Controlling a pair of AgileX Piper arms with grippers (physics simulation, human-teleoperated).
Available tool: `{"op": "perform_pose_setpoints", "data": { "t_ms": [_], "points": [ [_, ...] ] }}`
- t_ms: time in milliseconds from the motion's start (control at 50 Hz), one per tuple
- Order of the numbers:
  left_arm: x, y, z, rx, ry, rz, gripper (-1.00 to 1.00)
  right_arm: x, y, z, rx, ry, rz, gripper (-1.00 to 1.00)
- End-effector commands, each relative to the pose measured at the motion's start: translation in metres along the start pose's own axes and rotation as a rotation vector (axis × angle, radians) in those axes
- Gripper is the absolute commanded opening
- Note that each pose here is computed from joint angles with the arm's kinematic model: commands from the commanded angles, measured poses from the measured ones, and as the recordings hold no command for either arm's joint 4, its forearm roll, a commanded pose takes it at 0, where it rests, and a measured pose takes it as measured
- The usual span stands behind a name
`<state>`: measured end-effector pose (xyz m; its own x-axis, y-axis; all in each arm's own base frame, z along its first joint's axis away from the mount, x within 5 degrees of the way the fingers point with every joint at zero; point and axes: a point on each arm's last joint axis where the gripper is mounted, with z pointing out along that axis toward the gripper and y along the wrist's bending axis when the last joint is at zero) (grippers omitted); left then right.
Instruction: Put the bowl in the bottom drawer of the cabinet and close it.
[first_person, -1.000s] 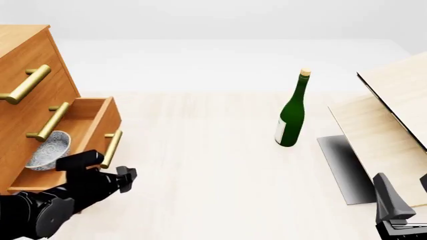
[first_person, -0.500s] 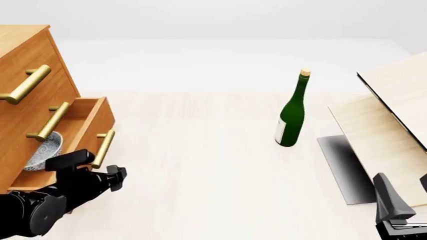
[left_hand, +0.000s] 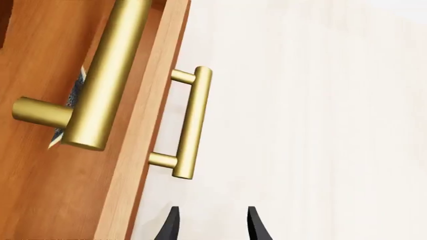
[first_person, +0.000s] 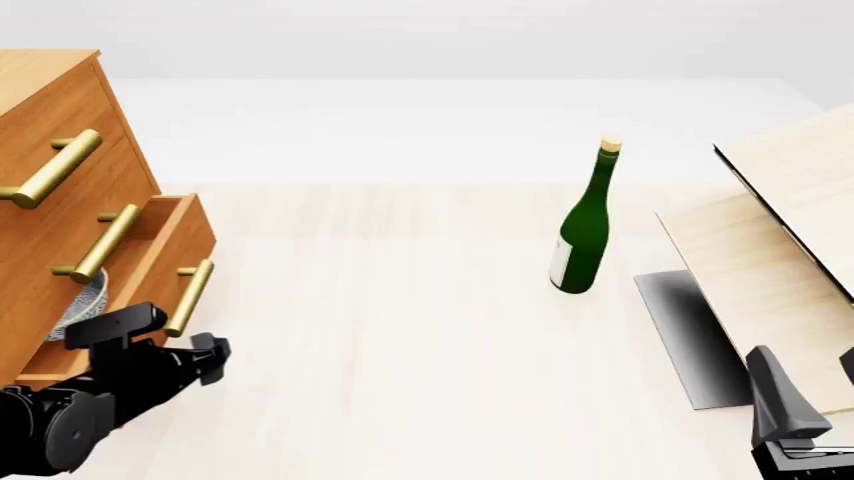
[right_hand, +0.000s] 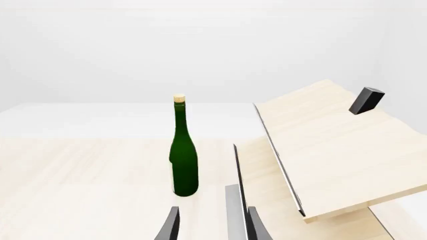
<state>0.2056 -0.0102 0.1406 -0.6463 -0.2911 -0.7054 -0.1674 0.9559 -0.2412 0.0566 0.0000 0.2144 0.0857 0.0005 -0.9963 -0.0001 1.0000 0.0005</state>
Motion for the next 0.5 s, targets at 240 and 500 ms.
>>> {"op": "perform_pose_setpoints", "data": {
  "t_ms": [240, 500],
  "points": [
    [-0.003, 0.017, -0.001, -0.058, -0.024, -0.020, 1.00, 0.000, 0.000, 0.000, 0.000, 0.000, 0.000, 1.00],
    [-0.007, 0.025, -0.004, -0.085, -0.053, -0.026, 1.00, 0.000, 0.000, 0.000, 0.000, 0.000, 0.000, 1.00]
  ]
}}
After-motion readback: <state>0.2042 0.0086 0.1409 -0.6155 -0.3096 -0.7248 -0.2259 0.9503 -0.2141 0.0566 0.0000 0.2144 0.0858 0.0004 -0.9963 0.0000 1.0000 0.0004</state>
